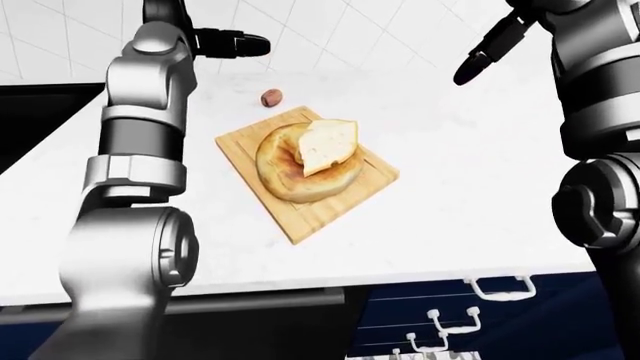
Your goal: Pick up the wedge of cheese and place it on the slice of bread to prepare a simple cheese on bread dish.
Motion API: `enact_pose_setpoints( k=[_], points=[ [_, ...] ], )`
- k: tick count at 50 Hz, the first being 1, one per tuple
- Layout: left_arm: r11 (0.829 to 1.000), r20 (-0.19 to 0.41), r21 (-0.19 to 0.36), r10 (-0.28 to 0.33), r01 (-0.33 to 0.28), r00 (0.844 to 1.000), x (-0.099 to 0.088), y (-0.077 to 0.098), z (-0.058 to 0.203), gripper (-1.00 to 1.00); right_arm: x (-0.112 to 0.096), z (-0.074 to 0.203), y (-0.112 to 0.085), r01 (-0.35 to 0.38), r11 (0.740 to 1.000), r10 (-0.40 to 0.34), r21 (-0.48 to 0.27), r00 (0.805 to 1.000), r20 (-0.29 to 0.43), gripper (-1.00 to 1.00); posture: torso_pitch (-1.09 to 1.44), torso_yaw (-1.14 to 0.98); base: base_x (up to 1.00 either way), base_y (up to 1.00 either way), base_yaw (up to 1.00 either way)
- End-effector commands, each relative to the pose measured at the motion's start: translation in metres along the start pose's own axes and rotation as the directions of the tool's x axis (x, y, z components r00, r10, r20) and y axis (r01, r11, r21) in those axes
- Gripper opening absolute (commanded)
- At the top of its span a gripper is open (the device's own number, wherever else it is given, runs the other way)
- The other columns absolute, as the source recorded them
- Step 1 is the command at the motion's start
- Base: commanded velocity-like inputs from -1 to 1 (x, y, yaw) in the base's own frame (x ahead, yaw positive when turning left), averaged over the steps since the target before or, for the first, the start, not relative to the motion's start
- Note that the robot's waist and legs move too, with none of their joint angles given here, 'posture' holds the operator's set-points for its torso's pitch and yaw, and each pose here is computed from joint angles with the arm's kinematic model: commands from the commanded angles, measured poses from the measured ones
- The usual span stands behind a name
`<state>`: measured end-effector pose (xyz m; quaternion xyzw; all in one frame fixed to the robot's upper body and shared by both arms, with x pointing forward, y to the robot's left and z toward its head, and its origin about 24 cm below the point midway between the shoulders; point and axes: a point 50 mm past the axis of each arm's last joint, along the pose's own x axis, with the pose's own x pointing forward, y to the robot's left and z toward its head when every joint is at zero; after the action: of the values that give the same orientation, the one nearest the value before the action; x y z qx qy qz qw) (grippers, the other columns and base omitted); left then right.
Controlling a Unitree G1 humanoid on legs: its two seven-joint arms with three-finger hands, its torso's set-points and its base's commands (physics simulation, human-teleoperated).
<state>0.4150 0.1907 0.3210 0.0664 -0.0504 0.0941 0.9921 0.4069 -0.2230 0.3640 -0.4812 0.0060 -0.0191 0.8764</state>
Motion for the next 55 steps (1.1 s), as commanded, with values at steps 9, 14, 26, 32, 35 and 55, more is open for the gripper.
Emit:
enact_pose_setpoints(
  k=[9, 14, 26, 32, 35, 55],
  points=[
    [1.000, 0.125, -0.009, 0.010, -0.009, 0.992, -0.007, 0.002, 0.039, 1.00, -0.012, 0.021, -0.029, 0.094, 0.996, -0.094, -0.004, 0.993, 0.071, 1.00, 0.00, 0.00, 0.00, 0.00, 0.00],
    [1.000, 0.135, -0.008, 0.009, -0.008, 0.991, -0.009, 0.002, 0.045, 1.00, -0.013, 0.021, -0.031, 0.099, 0.995, -0.098, -0.004, 0.993, 0.072, 1.00, 0.00, 0.00, 0.00, 0.00, 0.00],
    [1.000, 0.144, -0.012, 0.011, -0.010, 0.989, -0.011, 0.004, 0.050, 1.00, -0.013, 0.021, -0.032, 0.101, 0.995, -0.101, -0.004, 0.992, 0.071, 1.00, 0.00, 0.00, 0.00, 0.00, 0.00],
    [1.000, 0.156, -0.014, 0.011, -0.009, 0.988, -0.014, 0.005, 0.056, 1.00, -0.013, 0.021, -0.032, 0.100, 0.995, -0.099, -0.005, 0.993, 0.070, 1.00, 0.00, 0.00, 0.00, 0.00, 0.00],
    [1.000, 0.159, -0.014, 0.009, -0.007, 0.987, -0.014, 0.004, 0.057, 1.00, -0.013, 0.020, -0.032, 0.101, 0.995, -0.100, -0.005, 0.993, 0.068, 1.00, 0.00, 0.00, 0.00, 0.00, 0.00],
    [1.000, 0.155, -0.016, 0.008, -0.005, 0.988, -0.013, 0.003, 0.054, 1.00, -0.013, 0.020, -0.032, 0.102, 0.995, -0.102, -0.002, 0.993, 0.067, 1.00, 0.00, 0.00, 0.00, 0.00, 0.00]
  ],
)
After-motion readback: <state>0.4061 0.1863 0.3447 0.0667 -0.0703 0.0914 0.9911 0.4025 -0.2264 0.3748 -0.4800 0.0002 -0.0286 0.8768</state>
